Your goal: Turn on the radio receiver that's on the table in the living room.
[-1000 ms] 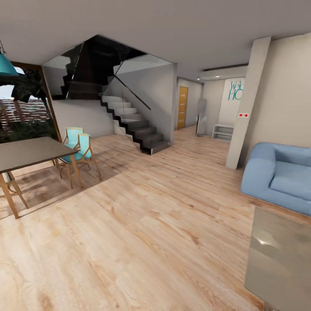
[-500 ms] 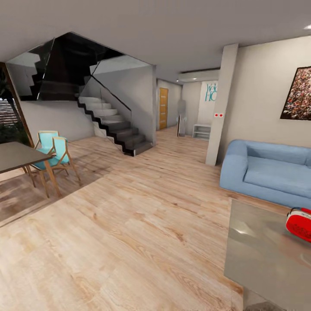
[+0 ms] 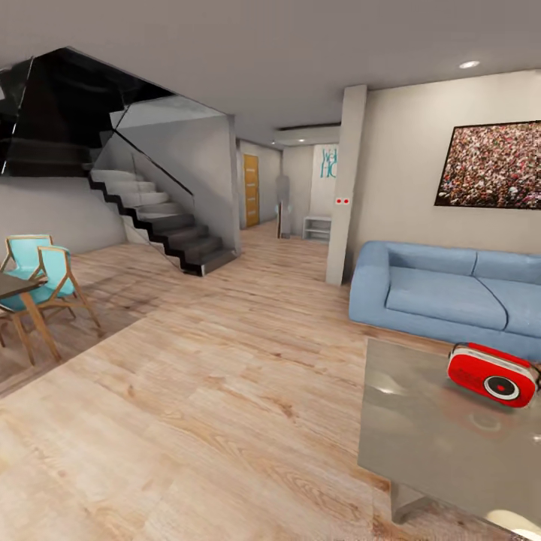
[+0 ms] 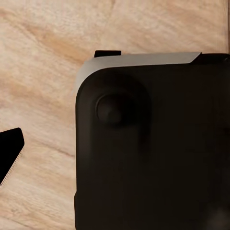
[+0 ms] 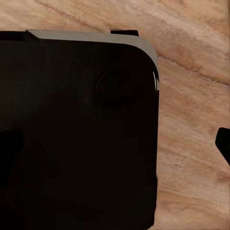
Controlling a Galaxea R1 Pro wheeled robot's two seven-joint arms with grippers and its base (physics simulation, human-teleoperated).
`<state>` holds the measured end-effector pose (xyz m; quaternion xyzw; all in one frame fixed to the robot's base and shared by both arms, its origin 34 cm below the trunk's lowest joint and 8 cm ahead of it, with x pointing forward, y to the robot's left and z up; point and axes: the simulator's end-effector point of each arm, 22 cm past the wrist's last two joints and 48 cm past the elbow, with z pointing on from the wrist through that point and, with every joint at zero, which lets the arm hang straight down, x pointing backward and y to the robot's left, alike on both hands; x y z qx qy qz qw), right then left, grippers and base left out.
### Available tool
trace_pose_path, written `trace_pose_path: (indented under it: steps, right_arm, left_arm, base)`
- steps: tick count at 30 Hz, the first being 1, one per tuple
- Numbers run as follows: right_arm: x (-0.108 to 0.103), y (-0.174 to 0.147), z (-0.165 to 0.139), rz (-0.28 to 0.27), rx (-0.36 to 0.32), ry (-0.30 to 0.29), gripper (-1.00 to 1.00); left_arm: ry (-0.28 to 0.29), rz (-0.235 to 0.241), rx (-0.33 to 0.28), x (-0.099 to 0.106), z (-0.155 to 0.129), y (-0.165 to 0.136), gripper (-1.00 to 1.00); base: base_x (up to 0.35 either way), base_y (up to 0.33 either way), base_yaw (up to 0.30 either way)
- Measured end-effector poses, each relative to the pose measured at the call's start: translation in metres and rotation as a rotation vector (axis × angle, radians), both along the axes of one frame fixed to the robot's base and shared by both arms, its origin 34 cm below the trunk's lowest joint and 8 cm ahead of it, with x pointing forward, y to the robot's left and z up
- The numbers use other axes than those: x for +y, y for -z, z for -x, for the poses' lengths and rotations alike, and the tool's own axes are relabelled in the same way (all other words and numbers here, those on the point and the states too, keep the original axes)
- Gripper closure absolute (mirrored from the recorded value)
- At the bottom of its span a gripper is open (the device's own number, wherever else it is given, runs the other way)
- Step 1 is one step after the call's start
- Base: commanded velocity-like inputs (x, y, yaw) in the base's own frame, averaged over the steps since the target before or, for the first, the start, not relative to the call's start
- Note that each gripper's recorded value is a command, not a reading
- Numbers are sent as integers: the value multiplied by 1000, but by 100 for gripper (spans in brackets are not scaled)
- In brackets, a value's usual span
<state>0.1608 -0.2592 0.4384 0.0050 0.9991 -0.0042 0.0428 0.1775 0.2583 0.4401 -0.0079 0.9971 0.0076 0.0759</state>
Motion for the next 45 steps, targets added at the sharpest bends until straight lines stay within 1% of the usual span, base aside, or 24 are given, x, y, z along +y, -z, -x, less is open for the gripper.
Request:
trace_pose_path:
  steps: [36, 45]
  right_arm:
    - [0, 0, -6, 0, -16, 0, -100]
    - [0, 0, -6, 1, -14, 1, -100]
  left_arm:
    - [0, 0, -17, 0, -6, -1, -100]
    - [0, 0, -18, 0, -7, -1, -100]
  base:
    - [0, 0, -284]
    - [0, 0, -62]
